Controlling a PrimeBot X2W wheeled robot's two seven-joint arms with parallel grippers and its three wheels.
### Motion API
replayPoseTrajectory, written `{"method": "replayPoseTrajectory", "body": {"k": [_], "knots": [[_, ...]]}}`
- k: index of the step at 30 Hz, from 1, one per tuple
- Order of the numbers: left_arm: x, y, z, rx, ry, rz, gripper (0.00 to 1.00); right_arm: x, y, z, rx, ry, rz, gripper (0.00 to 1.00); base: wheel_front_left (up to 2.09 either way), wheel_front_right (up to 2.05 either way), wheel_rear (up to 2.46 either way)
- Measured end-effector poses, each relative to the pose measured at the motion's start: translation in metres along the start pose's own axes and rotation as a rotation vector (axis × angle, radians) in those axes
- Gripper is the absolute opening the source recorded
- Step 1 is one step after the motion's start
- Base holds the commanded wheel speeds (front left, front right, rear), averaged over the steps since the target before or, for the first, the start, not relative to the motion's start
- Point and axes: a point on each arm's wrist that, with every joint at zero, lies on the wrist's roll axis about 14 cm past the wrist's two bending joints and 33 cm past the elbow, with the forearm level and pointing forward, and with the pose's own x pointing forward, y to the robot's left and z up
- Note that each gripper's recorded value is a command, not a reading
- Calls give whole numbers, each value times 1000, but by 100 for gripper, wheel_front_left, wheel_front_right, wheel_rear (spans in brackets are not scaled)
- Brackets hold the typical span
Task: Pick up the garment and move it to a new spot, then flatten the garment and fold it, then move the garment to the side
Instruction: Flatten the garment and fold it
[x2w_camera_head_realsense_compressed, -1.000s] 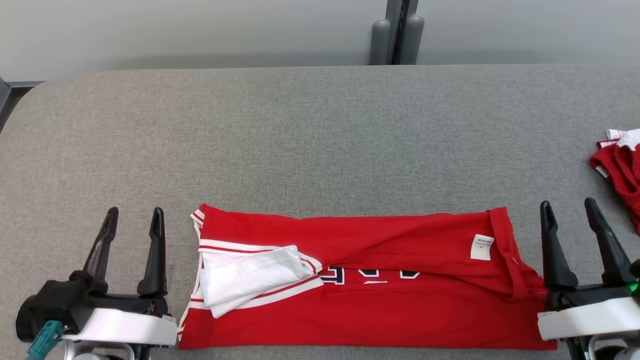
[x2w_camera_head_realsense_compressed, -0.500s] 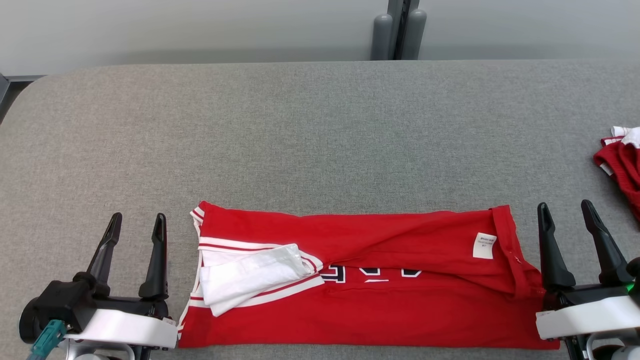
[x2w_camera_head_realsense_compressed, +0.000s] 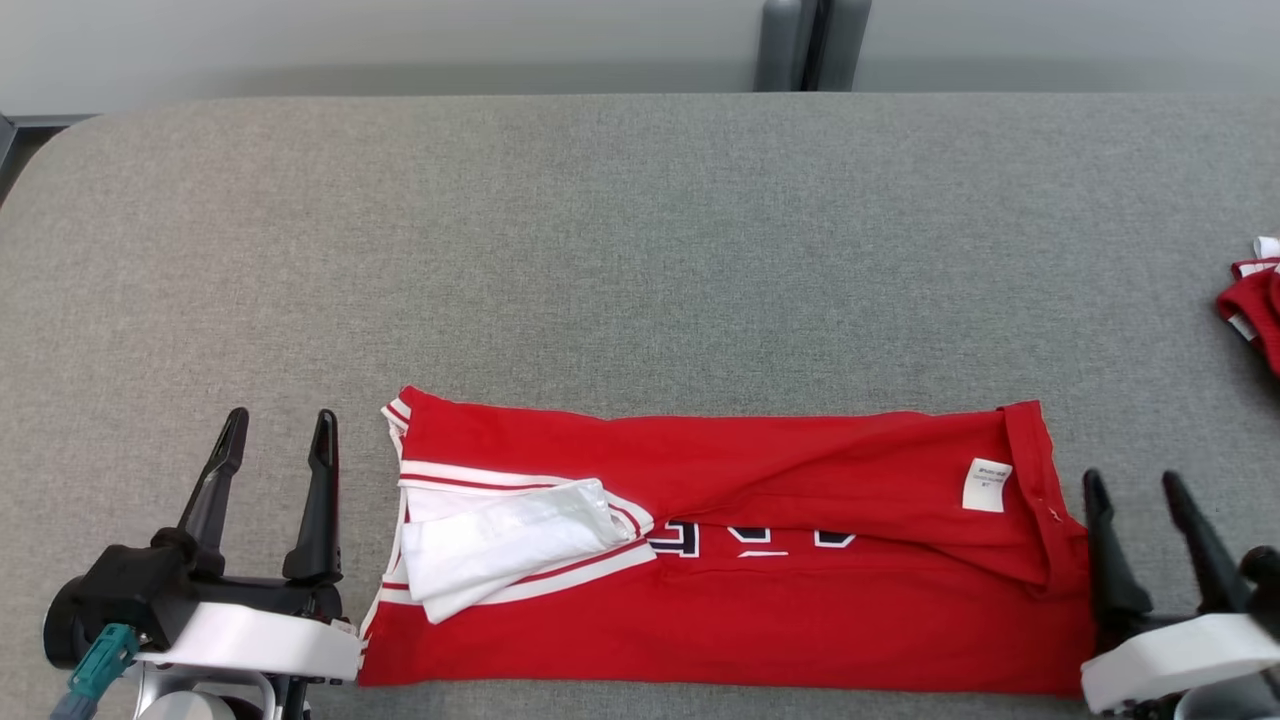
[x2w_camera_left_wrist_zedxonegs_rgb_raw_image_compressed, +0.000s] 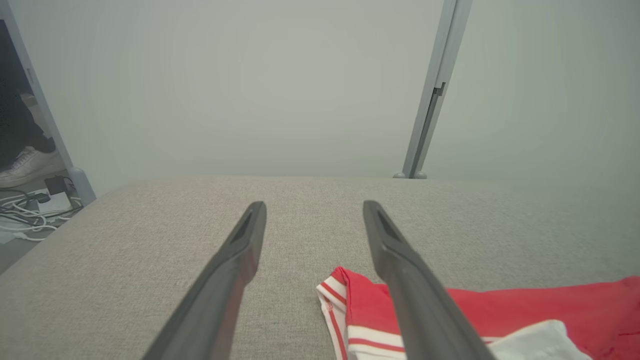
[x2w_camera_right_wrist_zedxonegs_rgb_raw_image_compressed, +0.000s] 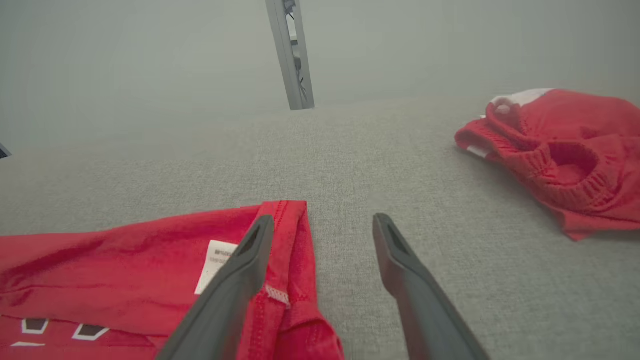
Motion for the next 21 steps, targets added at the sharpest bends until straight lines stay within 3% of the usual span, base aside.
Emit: {"method": "replayPoseTrajectory", "body": {"k": [7,14,16,17,21], "knots": [[1,-1,-7,-7,19,3,100,-15,13,-69,82,222,12,100,0,0,0],[6,-3,-6,-2,13,-5,100,-20,19,-94,124,300,30,100,0,0,0],[6,-3,-7,-1,15,-6,100,-20,22,-97,126,313,45,44,0,0,0],[6,-3,-7,0,15,-5,100,-19,23,-98,122,318,55,0,0,0,0],[5,-2,-6,2,15,0,100,-18,35,-100,138,329,92,0,0,0,0]]}}
